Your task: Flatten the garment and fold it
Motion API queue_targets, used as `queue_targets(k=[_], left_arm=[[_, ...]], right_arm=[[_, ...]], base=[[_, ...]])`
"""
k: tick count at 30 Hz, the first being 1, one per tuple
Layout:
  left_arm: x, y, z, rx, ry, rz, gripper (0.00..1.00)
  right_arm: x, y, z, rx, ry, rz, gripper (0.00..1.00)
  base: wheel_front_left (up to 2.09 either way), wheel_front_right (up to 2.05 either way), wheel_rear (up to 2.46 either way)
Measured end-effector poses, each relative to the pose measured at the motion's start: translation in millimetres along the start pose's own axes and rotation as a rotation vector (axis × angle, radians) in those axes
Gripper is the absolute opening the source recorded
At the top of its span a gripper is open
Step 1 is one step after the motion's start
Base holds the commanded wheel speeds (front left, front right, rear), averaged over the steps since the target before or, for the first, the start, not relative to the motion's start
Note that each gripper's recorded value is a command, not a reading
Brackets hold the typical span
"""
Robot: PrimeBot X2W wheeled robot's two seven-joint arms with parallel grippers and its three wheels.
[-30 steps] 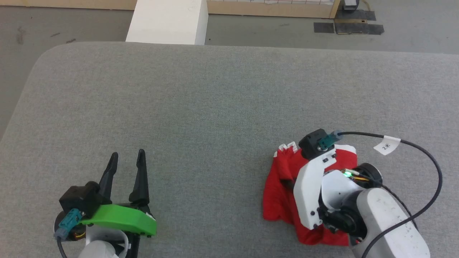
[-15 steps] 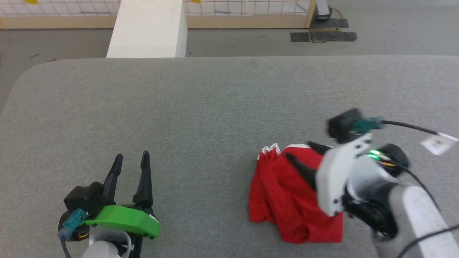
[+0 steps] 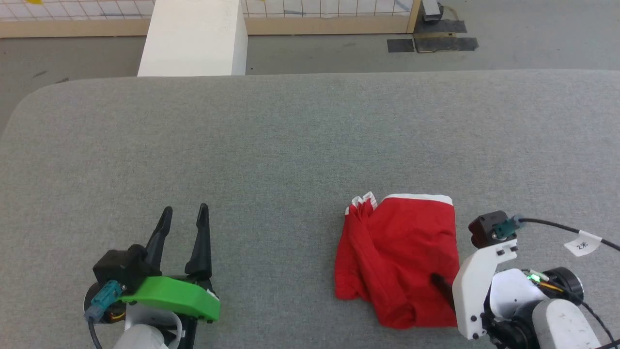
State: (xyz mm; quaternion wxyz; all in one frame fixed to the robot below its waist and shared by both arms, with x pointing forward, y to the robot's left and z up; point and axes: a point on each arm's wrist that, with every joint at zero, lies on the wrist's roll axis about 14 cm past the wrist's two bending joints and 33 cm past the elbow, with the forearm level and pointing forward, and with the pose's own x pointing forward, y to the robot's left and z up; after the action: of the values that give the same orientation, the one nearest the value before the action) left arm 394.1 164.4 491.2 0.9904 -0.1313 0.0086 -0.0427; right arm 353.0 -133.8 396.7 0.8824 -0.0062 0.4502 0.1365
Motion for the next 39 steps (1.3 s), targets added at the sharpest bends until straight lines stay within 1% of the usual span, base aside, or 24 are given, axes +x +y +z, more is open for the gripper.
queue_targets(k=[6,7,8,9,15,17,21,23,26,32,35,39], left_arm=[[-1.2,3.8,-2.6,0.001,0.008,0.01,1.0],[-1.0,3.9,-2.8,0.002,0.009,0.01,1.0],[-0.7,3.8,-2.8,0.002,0.009,0.009,1.0],[-0.4,3.6,-2.6,0.002,0.008,0.008,1.0],[4.7,-2.0,-1.0,0.004,0.003,-0.011,1.0],[8.3,-6.5,-0.3,0.005,0.0,-0.025,1.0],[19.3,-19.0,0.8,0.01,-0.004,-0.067,1.0],[26.8,-30.9,1.2,0.004,-0.005,-0.101,1.0],[39.9,-57.0,-1.6,-0.006,0.007,-0.183,1.0],[74.0,-117.2,-5.9,-0.014,0.013,-0.364,1.0],[86.5,-135.2,-12.5,-0.012,0.027,-0.422,1.0],[102.1,-149.7,-22.2,-0.014,0.047,-0.476,1.0]], right_arm=[[14.8,-0.3,-14.7,0.007,0.028,0.002,1.0],[16.1,-0.8,-12.8,0.007,0.019,0.001,0.46],[17.1,-1.7,-10.1,0.006,0.003,0.0,0.12],[18.0,-1.9,-8.6,0.005,-0.005,0.0,0.0],[17.5,-1.3,-5.4,-0.026,-0.022,0.015,0.0],[13.6,-5.5,-5.1,-0.056,-0.017,0.013,0.0],[1.2,-24.3,-2.6,-0.133,-0.002,-0.021,0.0],[-7.1,-37.1,3.7,-0.152,-0.015,-0.047,0.0],[-23.2,-70.0,8.1,-0.165,-0.018,-0.122,0.0],[-64.5,-157.6,2.6,-0.156,0.011,-0.346,0.0],[-82.1,-198.0,-1.5,-0.146,0.028,-0.453,0.0],[-101.8,-247.4,-6.8,-0.09,0.033,-0.582,0.0]], base=[[0.0,0.0,0.0],[0.0,0.0,0.0],[0.0,0.0,0.0],[0.0,0.0,0.0],[0.0,0.0,0.0],[0.0,0.0,0.0],[0.0,0.0,0.0],[0.0,0.0,0.0],[0.0,0.0,0.0],[0.0,0.0,0.0],[0.0,0.0,0.0],[0.0,0.0,0.0]])
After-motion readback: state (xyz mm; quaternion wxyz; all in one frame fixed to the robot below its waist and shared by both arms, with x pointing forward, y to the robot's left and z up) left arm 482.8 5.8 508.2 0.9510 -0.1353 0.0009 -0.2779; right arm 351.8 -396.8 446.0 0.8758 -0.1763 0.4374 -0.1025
